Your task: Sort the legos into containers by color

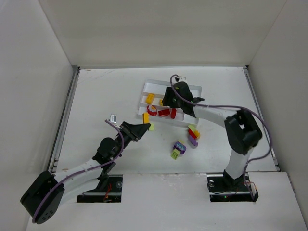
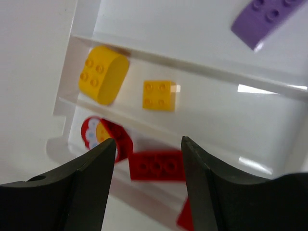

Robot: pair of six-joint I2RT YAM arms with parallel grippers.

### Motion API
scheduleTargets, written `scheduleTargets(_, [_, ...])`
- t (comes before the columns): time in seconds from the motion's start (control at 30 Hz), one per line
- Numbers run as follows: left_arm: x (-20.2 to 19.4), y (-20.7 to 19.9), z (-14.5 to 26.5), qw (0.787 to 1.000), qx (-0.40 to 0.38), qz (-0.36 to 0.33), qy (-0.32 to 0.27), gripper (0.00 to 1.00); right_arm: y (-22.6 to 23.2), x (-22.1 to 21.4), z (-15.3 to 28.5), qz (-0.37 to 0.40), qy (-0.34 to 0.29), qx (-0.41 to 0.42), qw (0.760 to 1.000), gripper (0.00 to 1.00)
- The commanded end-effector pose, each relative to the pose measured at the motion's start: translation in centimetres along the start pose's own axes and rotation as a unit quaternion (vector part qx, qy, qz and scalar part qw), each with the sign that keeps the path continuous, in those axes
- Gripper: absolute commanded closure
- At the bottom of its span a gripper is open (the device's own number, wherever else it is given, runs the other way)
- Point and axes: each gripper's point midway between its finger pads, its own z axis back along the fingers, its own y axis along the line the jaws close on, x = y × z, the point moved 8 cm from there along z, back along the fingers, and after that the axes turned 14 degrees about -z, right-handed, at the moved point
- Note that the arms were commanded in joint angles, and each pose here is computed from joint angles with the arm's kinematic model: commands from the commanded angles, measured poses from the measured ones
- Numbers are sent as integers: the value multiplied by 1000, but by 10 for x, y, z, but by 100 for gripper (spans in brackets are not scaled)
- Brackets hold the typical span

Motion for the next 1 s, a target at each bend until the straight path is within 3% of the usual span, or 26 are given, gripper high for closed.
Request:
scheduleTargets(0.0, [13,-15,-1,999,-39,6,-29,83,28,28,66,-34,-76,116,990,37])
scheduleTargets(0.1, [19,-20,-1,998,-46,22,-44,84,23,13,111,-81,-71,205,973,37])
scheduleTargets(0.3, [28,-26,-3,994,-51,58,-72,84,33,-26,171,-126,5,410,903,29])
scheduleTargets(0.6, [36,-34,0,990,-63,87,-95,84,58,-64,213,-121,69,554,821,21])
scheduleTargets(0.7, [36,-34,1,989,-64,93,-95,84,60,-69,218,-119,77,572,808,21])
scheduleTargets(0.97, [33,-38,0,988,-76,102,-91,84,70,-77,204,-127,104,571,804,24])
